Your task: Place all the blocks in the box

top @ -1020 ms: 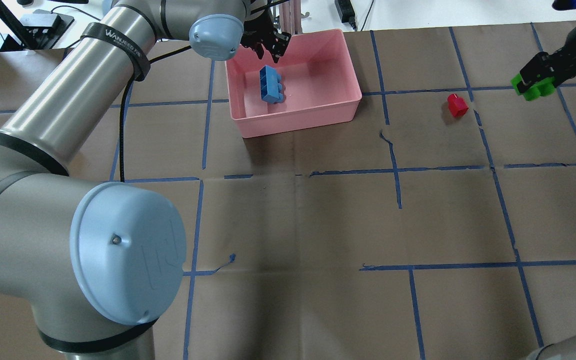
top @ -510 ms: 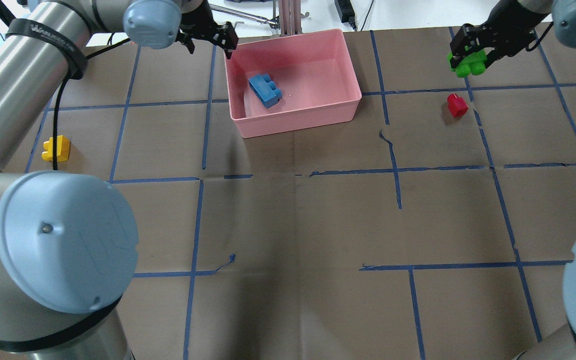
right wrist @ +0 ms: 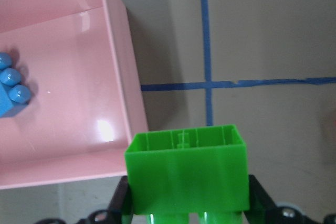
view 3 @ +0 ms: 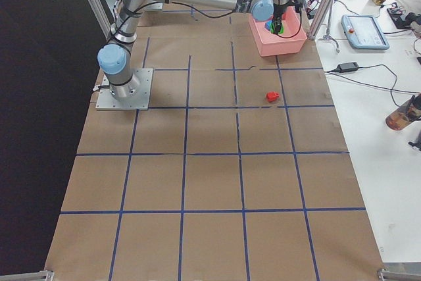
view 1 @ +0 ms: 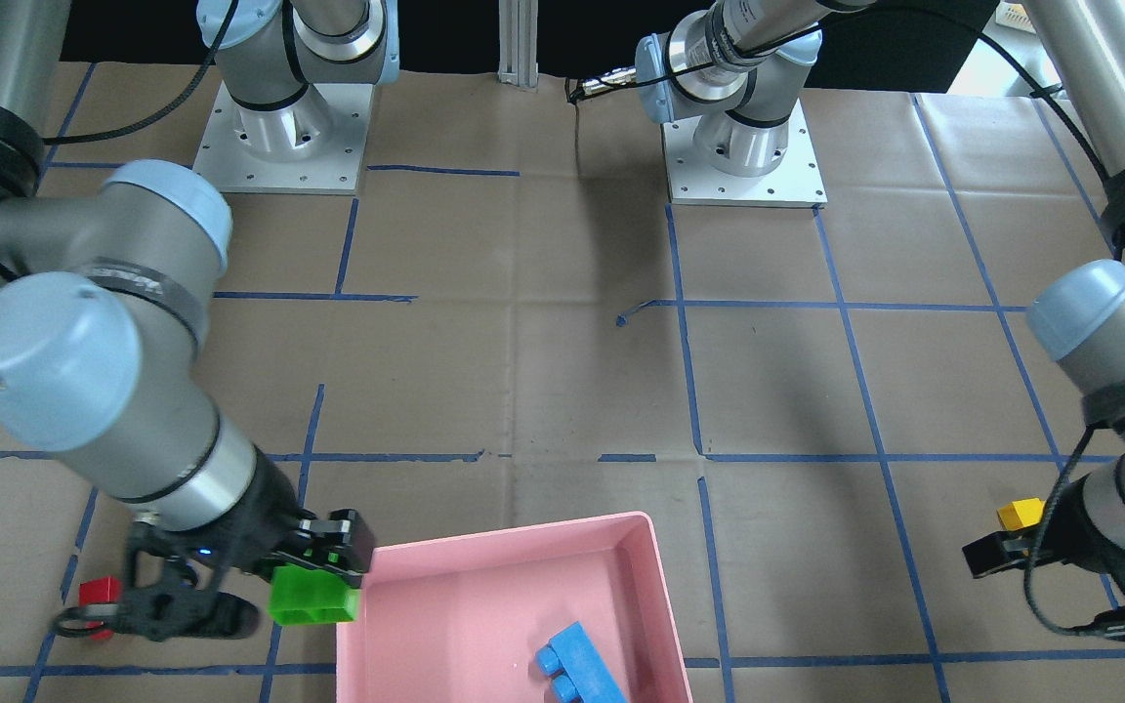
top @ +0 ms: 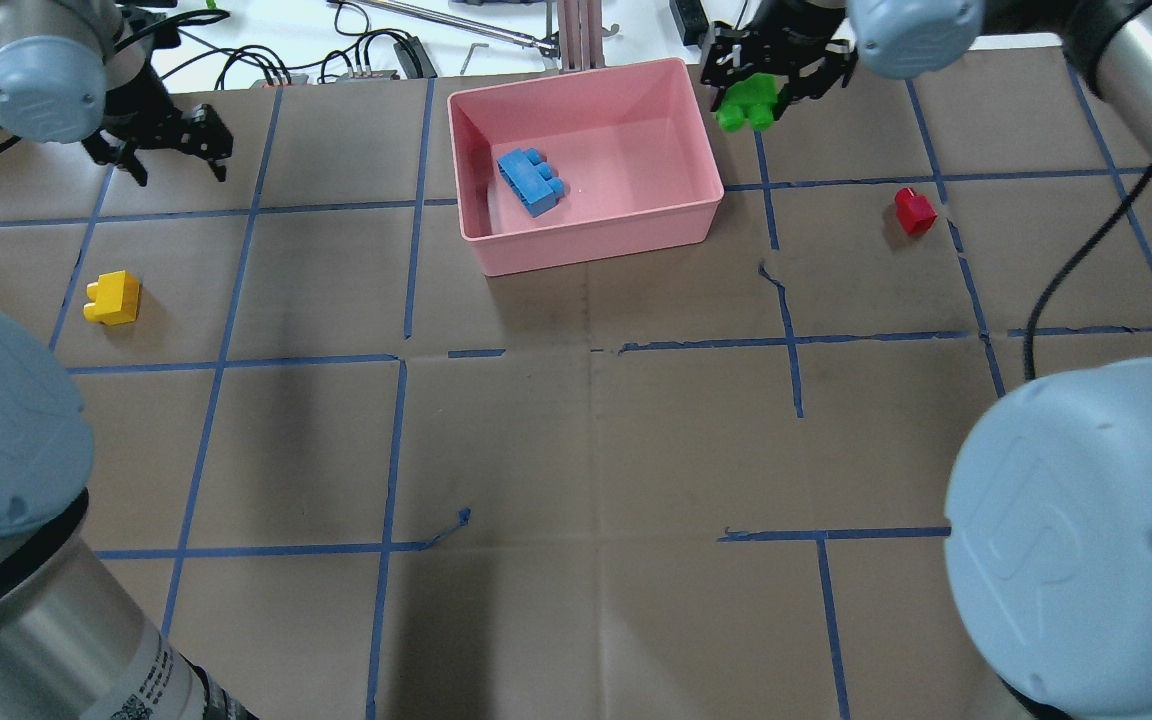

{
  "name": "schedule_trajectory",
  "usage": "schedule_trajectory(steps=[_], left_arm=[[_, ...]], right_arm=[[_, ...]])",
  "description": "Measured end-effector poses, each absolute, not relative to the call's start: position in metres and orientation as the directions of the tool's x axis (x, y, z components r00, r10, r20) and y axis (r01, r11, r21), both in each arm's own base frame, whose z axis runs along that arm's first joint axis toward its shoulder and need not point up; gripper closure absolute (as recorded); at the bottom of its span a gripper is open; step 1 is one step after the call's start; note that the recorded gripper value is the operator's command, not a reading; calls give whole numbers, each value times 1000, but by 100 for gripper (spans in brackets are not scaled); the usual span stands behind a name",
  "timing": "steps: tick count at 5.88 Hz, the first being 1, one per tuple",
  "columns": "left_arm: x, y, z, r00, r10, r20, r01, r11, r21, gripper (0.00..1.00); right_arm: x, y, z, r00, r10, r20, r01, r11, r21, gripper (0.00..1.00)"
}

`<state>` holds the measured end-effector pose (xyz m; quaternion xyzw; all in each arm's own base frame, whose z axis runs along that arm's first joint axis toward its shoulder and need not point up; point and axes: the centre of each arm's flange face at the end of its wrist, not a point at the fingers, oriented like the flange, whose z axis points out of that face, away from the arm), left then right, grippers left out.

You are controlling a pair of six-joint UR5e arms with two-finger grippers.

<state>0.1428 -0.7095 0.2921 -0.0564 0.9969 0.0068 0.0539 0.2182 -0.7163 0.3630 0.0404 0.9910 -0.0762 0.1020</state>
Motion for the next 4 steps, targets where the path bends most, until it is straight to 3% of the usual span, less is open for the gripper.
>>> schedule_trajectory(steps=[1,2,4], left_arm=[[192,-688,266,-989,-105,-102,-110,993,49,6],[222,-674,246,-988,-116,-99,-122,991,58,6],[252,-667,207,-985,-140,-98,-146,988,56,6]], right_arm=[[276,-721,333,-970,83,-229,119,981,-150,13],[314,-721,300,-968,86,-236,123,981,-149,1],[327,-720,285,-971,78,-226,114,982,-148,0]])
